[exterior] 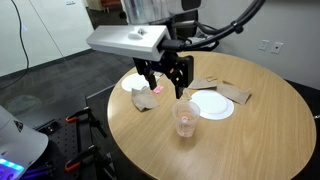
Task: Remove the orange marker from the clear cup
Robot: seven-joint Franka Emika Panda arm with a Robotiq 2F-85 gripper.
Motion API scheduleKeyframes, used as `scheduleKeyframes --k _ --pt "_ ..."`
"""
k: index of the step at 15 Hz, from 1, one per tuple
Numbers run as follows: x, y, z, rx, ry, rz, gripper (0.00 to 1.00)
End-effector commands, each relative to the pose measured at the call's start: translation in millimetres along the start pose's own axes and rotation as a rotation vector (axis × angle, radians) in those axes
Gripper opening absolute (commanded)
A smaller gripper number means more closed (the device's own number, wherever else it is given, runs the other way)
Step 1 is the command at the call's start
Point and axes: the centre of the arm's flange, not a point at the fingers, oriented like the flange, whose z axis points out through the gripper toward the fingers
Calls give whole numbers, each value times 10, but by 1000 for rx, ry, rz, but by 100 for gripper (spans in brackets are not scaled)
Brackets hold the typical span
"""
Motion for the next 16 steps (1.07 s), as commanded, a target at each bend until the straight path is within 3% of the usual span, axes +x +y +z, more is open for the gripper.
scheduleKeyframes --k 1,2,3,4,5,9,16 --pt "73 101 58 -9 -50 -32 61" --pt "103 115 87 -11 -60 -40 60" --pt "154 130 124 -13 -74 -48 53" --pt "205 143 168 -19 -87 -57 63" --pt "286 153 211 -23 -101 -66 66" --pt "518 230 403 -31 -148 -106 66" --pt "819 337 750 -12 -195 -149 52"
